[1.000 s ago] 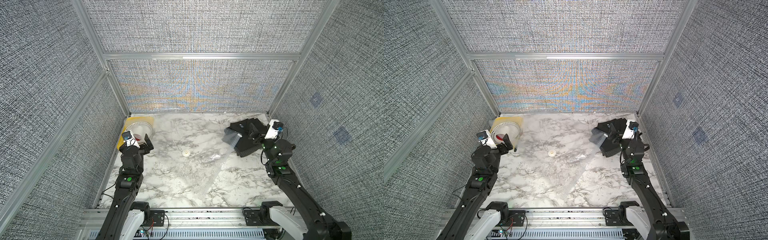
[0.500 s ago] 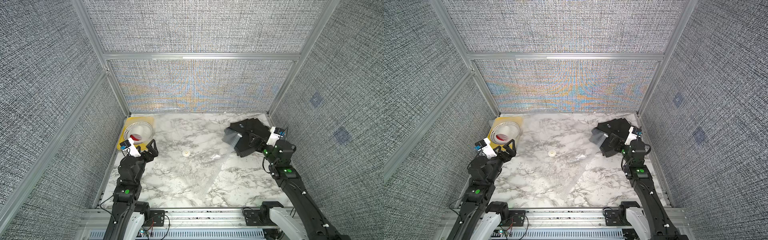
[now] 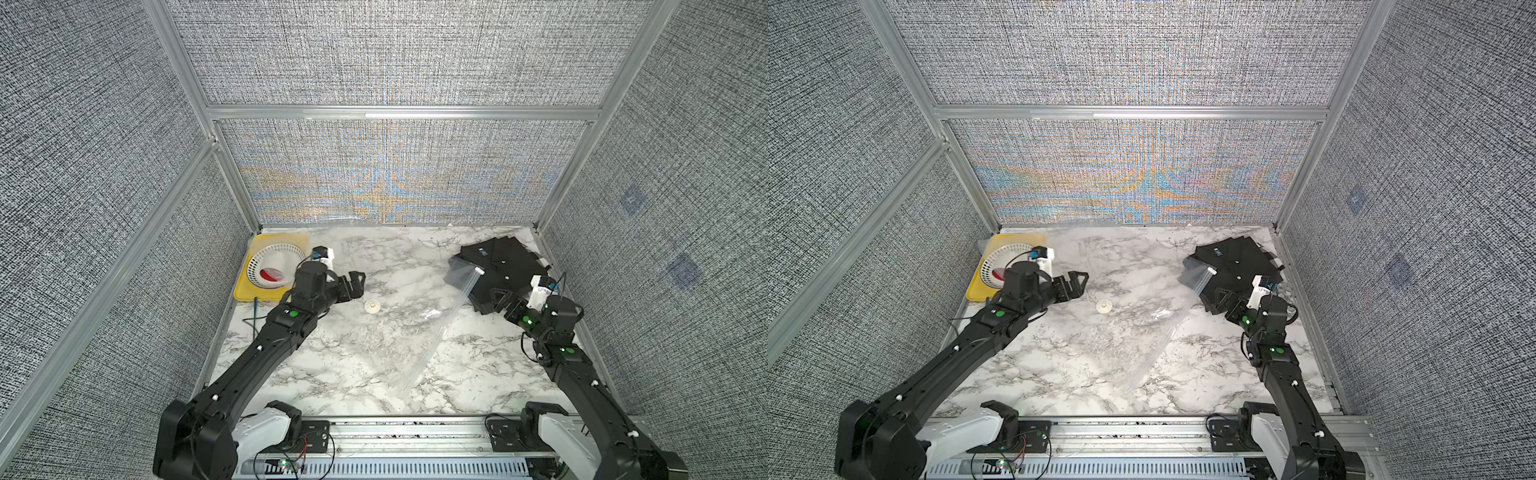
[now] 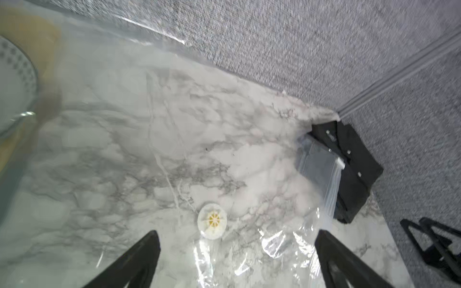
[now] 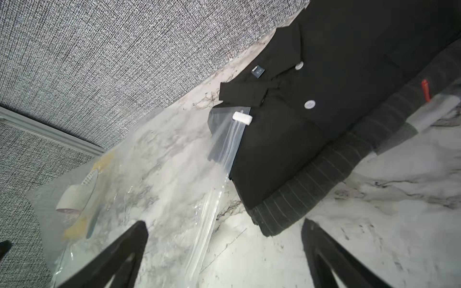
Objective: Place the folded shirt into the vacuum bag
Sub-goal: Open the vacuum bag at the center of the board.
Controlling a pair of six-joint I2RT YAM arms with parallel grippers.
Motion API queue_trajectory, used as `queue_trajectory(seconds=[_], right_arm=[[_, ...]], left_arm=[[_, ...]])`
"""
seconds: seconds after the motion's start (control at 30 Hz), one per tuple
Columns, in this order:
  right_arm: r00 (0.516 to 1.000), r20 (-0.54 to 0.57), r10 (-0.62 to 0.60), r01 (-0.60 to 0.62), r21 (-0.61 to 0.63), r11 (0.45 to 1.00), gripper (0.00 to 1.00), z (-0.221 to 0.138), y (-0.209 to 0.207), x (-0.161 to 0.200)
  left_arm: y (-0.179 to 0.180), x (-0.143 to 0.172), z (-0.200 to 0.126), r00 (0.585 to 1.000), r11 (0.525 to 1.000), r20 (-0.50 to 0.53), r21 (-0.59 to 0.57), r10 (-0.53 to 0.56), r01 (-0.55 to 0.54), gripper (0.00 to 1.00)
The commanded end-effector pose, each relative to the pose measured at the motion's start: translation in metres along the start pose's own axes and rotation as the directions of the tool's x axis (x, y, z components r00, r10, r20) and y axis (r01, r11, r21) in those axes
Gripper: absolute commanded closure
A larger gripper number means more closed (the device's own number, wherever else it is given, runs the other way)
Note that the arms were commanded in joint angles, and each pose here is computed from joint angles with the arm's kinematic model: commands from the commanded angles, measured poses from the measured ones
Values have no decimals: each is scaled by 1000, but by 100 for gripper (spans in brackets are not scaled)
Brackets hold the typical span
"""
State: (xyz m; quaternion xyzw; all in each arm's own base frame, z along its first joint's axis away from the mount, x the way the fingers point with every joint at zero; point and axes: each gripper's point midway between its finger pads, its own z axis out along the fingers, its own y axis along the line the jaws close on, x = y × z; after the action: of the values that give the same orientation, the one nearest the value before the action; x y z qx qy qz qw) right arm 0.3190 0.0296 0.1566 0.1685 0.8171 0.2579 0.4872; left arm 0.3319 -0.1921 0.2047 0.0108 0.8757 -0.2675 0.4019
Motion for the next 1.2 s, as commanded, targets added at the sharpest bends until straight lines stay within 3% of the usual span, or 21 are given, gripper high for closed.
queue_trajectory(seconds=[0.0, 0.23, 0.4, 0.57, 0.73, 0.87, 1.0, 1.17], right_arm=[[999, -38, 30, -33, -71, 997, 2, 3, 8, 9], [976, -139, 170, -184, -100, 978, 5, 4, -4, 35], [966, -174, 192, -204, -56, 977, 6, 0, -16, 47], [955, -208, 210, -223, -44, 974, 11, -3, -23, 62], [936, -269, 227, -258, -88, 962, 18, -1, -19, 79], [925, -306, 224, -268, -109, 957, 24, 4, -17, 88], [913, -354, 203, -266, -137, 954, 34, 14, -6, 101], [903, -391, 179, -249, -136, 959, 48, 32, 5, 115]], left_arm=[[-16, 24, 16, 981, 986, -121, -53, 152, -159, 0], [-72, 67, 55, 860, 911, -318, 33, 400, -411, 0], [-118, 96, 78, 781, 865, -377, 153, 499, -479, 0], [-141, 122, 102, 666, 779, -444, 131, 599, -613, 0], [-157, 145, 125, 584, 715, -483, 135, 652, -686, 0], [-162, 154, 135, 562, 700, -498, 141, 661, -700, 0], [-152, 149, 142, 573, 699, -502, 93, 648, -709, 0], [-148, 145, 144, 642, 783, -497, 137, 584, -607, 0]])
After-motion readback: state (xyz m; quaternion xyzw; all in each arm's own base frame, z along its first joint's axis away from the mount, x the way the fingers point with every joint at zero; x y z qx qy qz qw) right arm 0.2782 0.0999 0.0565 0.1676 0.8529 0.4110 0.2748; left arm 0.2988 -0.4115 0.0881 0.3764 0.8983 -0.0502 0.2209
